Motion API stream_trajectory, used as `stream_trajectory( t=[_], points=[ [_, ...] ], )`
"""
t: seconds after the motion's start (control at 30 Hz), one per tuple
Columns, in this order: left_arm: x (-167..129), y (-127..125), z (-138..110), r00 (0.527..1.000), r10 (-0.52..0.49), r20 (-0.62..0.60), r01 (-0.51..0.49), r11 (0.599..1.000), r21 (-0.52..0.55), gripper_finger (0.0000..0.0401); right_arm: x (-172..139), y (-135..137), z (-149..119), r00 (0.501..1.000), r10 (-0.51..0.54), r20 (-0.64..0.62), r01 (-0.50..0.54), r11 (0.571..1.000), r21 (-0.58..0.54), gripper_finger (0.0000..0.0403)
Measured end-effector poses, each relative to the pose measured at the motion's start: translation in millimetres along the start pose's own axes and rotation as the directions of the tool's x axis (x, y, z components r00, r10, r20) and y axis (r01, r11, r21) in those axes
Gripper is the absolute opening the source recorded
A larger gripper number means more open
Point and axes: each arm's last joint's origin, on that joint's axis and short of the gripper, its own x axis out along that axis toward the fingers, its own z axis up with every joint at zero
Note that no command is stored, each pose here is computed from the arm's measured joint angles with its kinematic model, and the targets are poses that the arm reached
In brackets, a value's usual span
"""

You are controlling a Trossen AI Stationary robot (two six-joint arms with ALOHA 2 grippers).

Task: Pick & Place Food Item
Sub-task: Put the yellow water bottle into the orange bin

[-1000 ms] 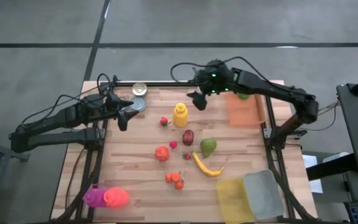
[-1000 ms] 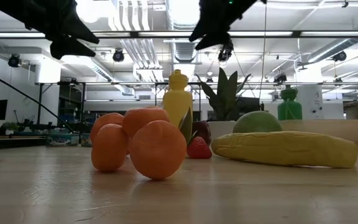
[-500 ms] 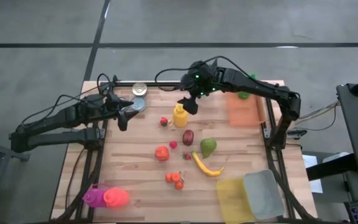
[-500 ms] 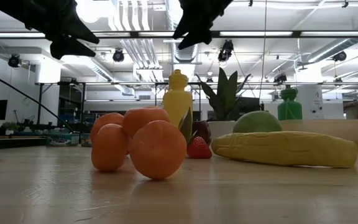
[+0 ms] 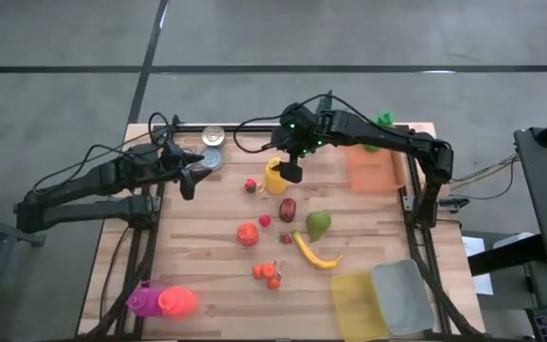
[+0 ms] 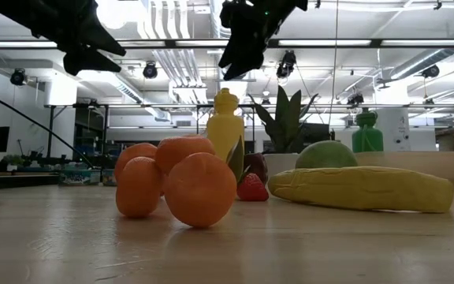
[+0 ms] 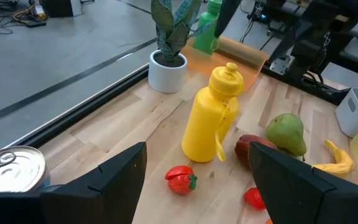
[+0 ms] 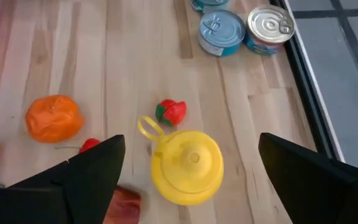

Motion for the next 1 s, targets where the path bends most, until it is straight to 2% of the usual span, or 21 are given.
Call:
stream_trajectory(
  t=[0.37, 0.67, 1.0],
  points=[
    [0.0, 0.0, -0.3, 1.000, 0.000, -0.003, 0.000, 1.000, 0.000, 0.0286, 26.5, -2.0, -10.6, 0.996, 0.016, -0.084, -0.019, 0.999, -0.034, 0.0368],
    [0.0, 0.4, -1.6, 1.000, 0.005, -0.017, -0.004, 1.000, 0.002, 0.0286, 29.2, -2.1, -12.6, 0.995, 0.018, -0.097, -0.040, 0.972, -0.233, 0.0368],
    [0.0, 0.4, -1.6, 1.000, 0.004, -0.017, -0.004, 1.000, 0.002, 0.0286, 32.7, -2.3, -15.9, 0.993, 0.020, -0.112, -0.058, 0.938, -0.343, 0.0368]
  ],
)
